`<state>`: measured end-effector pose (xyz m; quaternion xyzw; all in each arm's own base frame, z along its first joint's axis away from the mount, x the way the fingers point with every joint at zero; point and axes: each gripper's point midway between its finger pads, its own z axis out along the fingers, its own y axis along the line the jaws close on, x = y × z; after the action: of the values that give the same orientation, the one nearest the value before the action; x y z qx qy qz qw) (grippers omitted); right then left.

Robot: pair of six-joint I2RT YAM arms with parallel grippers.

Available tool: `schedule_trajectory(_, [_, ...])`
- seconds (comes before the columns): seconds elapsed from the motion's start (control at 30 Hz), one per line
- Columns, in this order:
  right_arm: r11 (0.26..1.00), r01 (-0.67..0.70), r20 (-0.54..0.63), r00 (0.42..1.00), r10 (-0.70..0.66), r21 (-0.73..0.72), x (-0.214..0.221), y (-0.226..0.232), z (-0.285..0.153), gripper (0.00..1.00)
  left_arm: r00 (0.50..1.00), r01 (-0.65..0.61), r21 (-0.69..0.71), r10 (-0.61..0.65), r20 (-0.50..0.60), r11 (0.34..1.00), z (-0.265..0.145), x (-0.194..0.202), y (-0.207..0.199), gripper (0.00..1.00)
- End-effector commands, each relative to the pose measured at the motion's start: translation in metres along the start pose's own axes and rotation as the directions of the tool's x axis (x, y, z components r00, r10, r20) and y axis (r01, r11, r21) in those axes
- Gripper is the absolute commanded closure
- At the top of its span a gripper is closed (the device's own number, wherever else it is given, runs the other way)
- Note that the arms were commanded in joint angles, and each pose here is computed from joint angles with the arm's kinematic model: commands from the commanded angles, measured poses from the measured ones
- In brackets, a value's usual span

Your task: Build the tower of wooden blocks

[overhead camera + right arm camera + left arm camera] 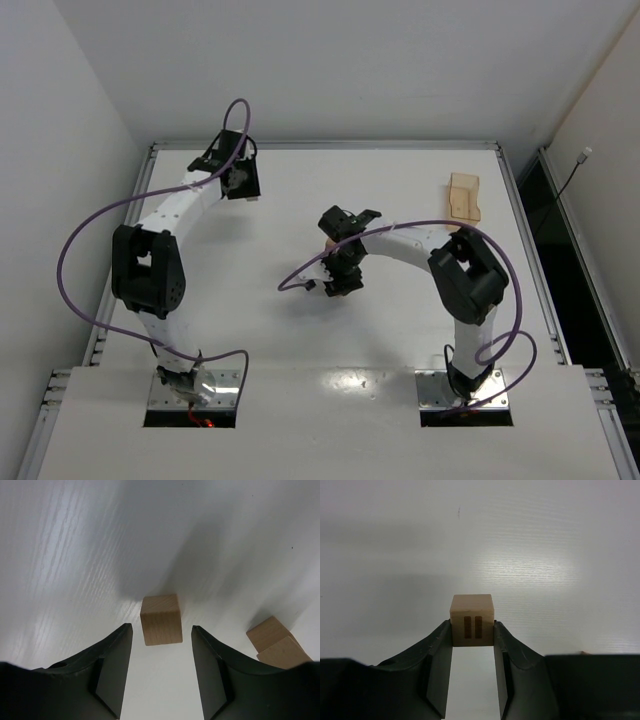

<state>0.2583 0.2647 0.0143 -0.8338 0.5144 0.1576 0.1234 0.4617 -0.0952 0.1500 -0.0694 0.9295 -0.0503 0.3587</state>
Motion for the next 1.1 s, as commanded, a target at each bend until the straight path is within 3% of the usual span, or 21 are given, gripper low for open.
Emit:
schedule_trajectory(0.0, [1.0, 0.007, 0.007, 1.0, -0.007, 0.002, -0.005, -0.001, 0.009, 0.53, 0.999, 0.03, 0.007, -0.03, 0.037, 1.0, -0.002, -0.018, 0.002, 1.0])
schedule_trajectory(0.3, [1.0, -0.015, -0.029, 0.999, 0.014, -0.019, 0.0, -0.001, 0.018, 0.57, 0.999, 0.028, 0.009, -0.028, 0.015, 1.0, 0.001, -0.012, 0.002, 1.0])
schedule_trajectory(0.37, [1.0, -0.015, -0.029, 0.999, 0.014, -0.019, 0.0, -0.001, 0.018, 0.68, 0.999, 0.028, 0.009, -0.028, 0.015, 1.0, 0.001, -0.012, 0.002, 1.0])
schedule_trajectory(0.4, [1.0, -0.015, -0.029, 0.999, 0.014, -0.019, 0.0, -0.001, 0.018, 0.85, 0.999, 0.028, 0.009, -0.028, 0.015, 1.0, 0.001, -0.012, 0.002, 1.0])
schedule_trajectory(0.5, [1.0, -0.021, -0.035, 0.999, 0.021, -0.011, -0.002, -0.002, 0.019, 1.0, 0.999, 0.028, 0.009, -0.028, 0.015, 1.0, 0.001, -0.012, 0.002, 1.0])
schedule_trajectory(0.63, [0.999, -0.039, -0.002, 0.999, 0.039, 0.02, -0.008, -0.004, 0.008, 1.0, 0.999, 0.037, 0.009, -0.037, 0.015, 0.999, -0.003, -0.01, 0.003, 1.0])
schedule_trajectory(0.8, [0.989, -0.125, 0.112, 0.987, 0.116, 0.077, -0.045, 0.0, -0.053, 1.0, 0.999, 0.04, 0.016, -0.04, 0.015, 0.999, -0.019, 0.001, 0.003, 1.0])
schedule_trajectory(0.97, [0.933, -0.359, 0.214, 0.914, 0.345, 0.026, -0.078, 0.016, -0.101, 1.0, 0.998, 0.048, 0.012, -0.048, 0.028, 0.999, -0.031, 0.013, 0.001, 1.0])
schedule_trajectory(1.07, [0.86, -0.508, 0.147, 0.847, 0.51, -0.057, -0.078, 0.029, -0.106, 1.0, 0.999, 0.035, 0.03, -0.036, 0.037, 0.999, -0.038, 0.017, -0.006, 1.0])
